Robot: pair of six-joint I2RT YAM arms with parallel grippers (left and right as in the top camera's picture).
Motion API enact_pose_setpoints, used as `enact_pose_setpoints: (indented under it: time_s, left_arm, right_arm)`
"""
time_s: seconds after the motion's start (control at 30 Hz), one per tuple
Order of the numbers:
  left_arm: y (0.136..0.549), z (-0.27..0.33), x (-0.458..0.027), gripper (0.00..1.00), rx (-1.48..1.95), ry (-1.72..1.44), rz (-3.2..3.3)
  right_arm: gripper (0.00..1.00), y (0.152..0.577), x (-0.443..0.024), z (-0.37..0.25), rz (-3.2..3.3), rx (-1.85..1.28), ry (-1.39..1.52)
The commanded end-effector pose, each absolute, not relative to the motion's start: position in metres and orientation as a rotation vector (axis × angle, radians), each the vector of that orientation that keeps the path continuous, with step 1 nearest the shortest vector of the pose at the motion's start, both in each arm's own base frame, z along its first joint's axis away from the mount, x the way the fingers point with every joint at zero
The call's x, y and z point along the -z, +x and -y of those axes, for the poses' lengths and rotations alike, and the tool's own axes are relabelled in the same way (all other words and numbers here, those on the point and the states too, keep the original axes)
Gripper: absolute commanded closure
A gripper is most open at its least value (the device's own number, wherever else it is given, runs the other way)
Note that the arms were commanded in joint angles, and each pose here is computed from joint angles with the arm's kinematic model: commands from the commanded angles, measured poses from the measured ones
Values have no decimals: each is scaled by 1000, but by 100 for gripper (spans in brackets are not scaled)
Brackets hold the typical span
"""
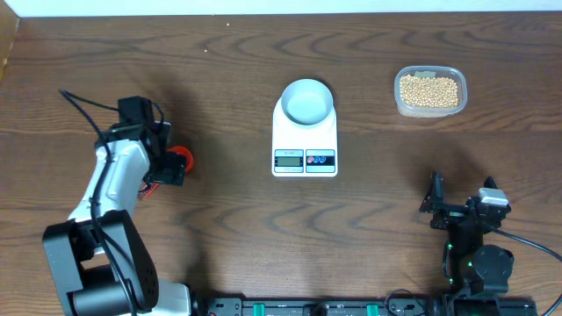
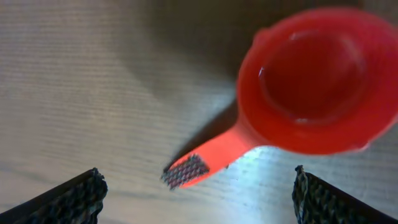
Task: Scoop item into bowl and weigh 50g on scale
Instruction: 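Move the left gripper over the red scoop handle, then lower the left gripper and grasp the red scoop handle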
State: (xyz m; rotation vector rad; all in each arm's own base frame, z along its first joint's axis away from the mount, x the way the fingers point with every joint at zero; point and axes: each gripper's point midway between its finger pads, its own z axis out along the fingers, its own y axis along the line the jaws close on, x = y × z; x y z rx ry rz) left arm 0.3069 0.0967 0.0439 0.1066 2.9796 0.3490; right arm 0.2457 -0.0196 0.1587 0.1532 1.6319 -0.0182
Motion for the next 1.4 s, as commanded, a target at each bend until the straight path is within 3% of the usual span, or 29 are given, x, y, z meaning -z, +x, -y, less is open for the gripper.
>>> enact_pose_setpoints:
  time_s: [0.0,0.13,0.87,1.37]
  left_arm:
    - [321,-83,-46,2,-170,159,-2935]
    - [325,-82,-42,0,-162,179,-2925]
    - [315,-93,-31,10,-254,294,-2990]
    - [325,-91,-60,9,-226,304,-2969]
  right_arm:
    - [1,245,-159,18,-1630,7,155]
    - [1,245,-159,18,-1630,7,155]
    - [1,245,-159,18,-1630,7,155]
    - [1,245,-159,18,-1630,7,155]
